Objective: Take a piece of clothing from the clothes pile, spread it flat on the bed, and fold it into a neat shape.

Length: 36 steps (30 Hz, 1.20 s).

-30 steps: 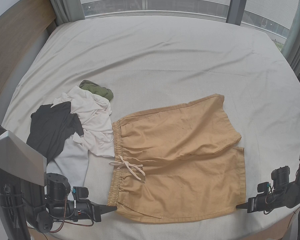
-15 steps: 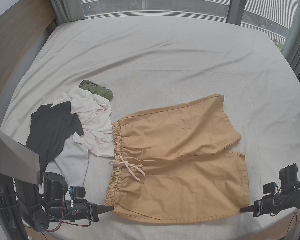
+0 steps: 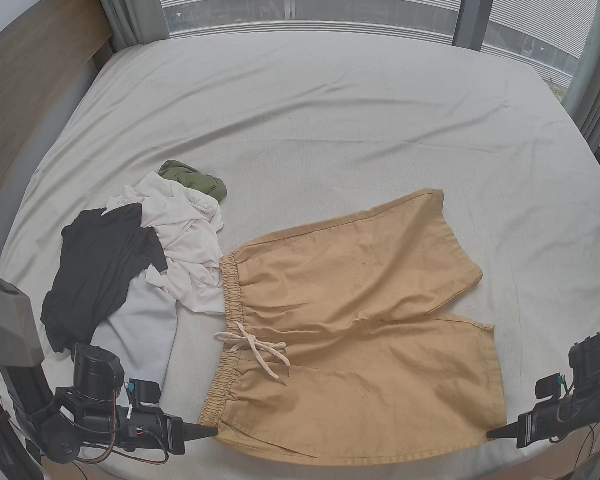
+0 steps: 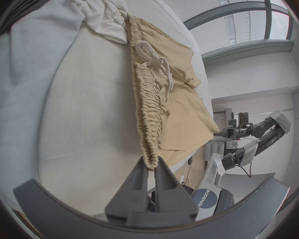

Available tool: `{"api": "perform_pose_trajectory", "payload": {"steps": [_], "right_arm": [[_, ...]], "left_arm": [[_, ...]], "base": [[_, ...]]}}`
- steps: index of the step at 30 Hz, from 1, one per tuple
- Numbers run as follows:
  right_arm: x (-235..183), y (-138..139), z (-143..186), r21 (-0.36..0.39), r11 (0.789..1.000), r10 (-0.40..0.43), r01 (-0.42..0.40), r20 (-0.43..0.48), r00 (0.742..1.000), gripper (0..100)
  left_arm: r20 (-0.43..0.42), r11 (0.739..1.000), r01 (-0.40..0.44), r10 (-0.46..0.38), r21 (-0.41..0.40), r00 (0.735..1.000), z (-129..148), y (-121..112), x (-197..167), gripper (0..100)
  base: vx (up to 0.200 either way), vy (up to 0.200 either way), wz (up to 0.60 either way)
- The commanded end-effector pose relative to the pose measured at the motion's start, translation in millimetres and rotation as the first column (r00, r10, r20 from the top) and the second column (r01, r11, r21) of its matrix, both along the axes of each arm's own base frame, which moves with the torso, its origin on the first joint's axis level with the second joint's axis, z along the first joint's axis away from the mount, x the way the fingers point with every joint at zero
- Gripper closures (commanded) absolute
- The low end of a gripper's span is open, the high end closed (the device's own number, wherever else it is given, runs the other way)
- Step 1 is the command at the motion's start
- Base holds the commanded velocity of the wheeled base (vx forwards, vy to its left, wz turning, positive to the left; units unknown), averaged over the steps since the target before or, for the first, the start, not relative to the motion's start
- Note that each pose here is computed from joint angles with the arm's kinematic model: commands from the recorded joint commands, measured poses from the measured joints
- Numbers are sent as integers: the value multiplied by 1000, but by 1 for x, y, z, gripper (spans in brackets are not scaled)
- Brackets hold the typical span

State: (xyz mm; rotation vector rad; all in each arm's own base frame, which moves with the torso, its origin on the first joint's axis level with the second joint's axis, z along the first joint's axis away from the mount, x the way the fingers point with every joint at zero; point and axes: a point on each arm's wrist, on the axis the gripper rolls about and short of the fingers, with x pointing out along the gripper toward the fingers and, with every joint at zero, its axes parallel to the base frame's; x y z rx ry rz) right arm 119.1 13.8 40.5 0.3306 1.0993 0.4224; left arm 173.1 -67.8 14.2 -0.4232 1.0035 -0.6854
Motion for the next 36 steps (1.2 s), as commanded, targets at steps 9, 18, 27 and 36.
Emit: {"api": "perform_pose_trajectory", "payload": {"steps": [9, 18, 27, 36], "right_arm": [[-26, 3, 13, 0, 999, 38, -38, 57, 998, 100], [-35, 5, 14, -2, 998, 63, -63, 44, 997, 100], [-36, 4, 18, -2, 998, 60, -60, 53, 997, 100], [-9, 6, 49, 29, 999, 26, -33, 216, 976, 100]], "left_arm": [[-34, 996, 84, -84, 5, 996, 17, 7, -29, 100], [-106, 989, 143, -139, 31, 985, 16, 12, -43, 100], [-90, 988, 154, -152, 11, 984, 21, 15, -48, 100], [72, 996, 76, -72, -49, 995, 31, 25, -30, 100]], "base": [[0, 0, 0], [0, 0, 0], [0, 0, 0], [0, 0, 0]]}}
